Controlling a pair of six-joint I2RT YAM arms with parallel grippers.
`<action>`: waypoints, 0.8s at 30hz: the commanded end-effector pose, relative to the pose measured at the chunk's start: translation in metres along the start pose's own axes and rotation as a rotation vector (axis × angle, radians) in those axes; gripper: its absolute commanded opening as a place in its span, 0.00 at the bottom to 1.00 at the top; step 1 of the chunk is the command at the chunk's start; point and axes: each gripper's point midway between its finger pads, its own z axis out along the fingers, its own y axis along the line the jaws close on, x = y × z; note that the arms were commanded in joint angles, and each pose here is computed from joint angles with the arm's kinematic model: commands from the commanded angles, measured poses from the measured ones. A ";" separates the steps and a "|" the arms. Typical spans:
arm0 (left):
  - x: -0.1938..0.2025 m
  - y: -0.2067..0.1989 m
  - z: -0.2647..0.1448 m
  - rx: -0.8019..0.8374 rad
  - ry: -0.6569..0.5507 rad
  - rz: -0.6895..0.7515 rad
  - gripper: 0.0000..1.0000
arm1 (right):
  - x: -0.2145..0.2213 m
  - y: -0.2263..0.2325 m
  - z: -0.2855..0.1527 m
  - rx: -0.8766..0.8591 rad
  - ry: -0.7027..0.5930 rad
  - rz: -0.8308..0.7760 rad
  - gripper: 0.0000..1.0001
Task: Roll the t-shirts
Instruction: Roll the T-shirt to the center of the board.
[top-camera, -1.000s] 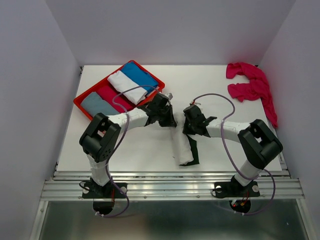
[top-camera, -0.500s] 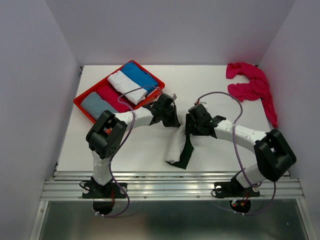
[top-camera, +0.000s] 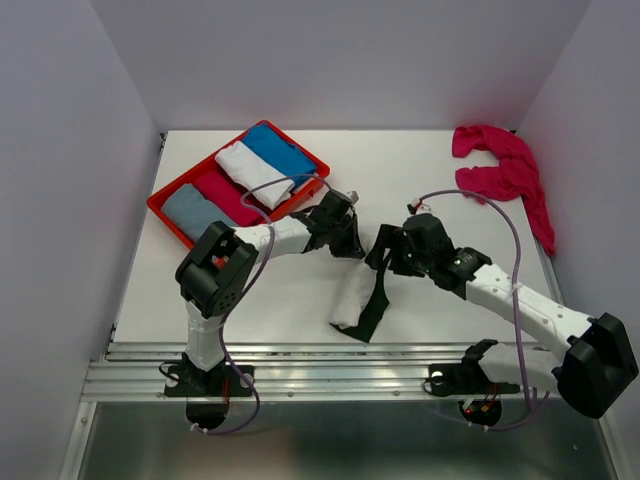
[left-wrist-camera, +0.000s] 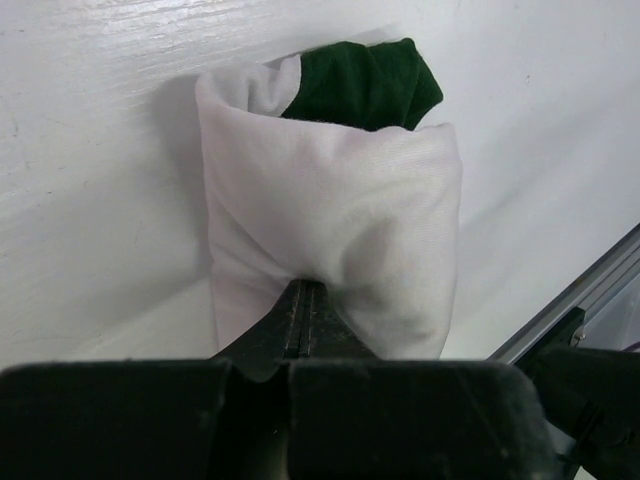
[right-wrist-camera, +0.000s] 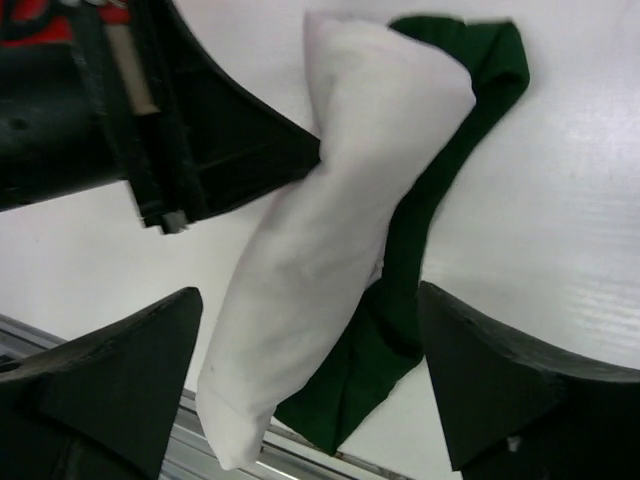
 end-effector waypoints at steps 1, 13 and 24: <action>-0.007 -0.022 -0.009 0.037 -0.023 0.025 0.00 | 0.018 -0.007 0.013 0.012 0.030 0.083 0.99; -0.008 -0.025 -0.013 0.038 -0.030 0.037 0.00 | 0.054 -0.017 0.054 0.010 0.118 0.203 1.00; -0.012 -0.029 -0.019 0.046 -0.043 0.042 0.00 | 0.078 -0.056 0.065 0.118 0.107 0.233 0.45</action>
